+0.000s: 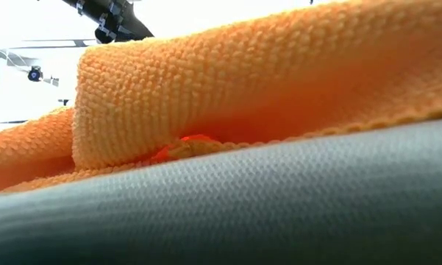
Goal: Sort microfiber towel by color & place in baskets
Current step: Put the top right blue microfiber cloth into the transparent bin, then put the top blue microfiber cloth into the transparent bin
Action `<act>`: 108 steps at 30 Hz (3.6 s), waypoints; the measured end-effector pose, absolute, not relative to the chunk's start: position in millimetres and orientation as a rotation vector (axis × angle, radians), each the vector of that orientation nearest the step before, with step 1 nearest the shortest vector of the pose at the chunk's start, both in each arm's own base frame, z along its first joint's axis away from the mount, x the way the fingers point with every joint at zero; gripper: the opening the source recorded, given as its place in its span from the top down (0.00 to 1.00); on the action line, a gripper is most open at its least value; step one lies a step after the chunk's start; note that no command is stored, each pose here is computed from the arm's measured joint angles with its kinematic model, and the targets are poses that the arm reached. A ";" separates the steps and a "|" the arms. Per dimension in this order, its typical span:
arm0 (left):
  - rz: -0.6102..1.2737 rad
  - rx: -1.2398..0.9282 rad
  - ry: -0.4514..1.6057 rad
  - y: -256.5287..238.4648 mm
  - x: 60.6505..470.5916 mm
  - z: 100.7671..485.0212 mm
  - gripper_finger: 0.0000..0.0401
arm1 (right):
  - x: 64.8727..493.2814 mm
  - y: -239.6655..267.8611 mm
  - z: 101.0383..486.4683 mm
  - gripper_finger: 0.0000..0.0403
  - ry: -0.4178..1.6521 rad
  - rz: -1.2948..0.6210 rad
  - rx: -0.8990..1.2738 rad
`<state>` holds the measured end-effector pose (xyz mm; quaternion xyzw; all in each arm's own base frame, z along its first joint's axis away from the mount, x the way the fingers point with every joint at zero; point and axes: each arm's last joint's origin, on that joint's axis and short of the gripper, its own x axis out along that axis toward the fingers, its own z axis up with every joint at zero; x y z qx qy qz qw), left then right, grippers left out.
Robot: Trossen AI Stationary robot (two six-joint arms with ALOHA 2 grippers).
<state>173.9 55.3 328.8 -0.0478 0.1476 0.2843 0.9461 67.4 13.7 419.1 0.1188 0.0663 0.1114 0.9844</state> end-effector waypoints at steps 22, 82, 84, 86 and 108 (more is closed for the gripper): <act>0.580 -0.104 0.289 54.7 171.8 330.3 0.81 | 88.5 11.7 356.4 0.98 0.468 -0.068 0.403; 0.573 -0.075 0.351 54.0 169.5 325.8 0.81 | 190.3 36.2 270.9 0.67 1.146 -0.166 0.617; 0.573 -0.071 0.352 54.0 169.5 325.8 0.81 | 197.8 36.2 273.2 0.67 1.064 -0.159 0.579; 0.572 -0.068 0.353 54.0 169.5 325.9 0.81 | 205.8 35.6 275.4 0.67 0.982 -0.171 0.554; 0.436 0.028 0.629 45.9 150.2 307.6 0.81 | 251.6 22.9 314.1 0.68 0.779 -0.173 0.323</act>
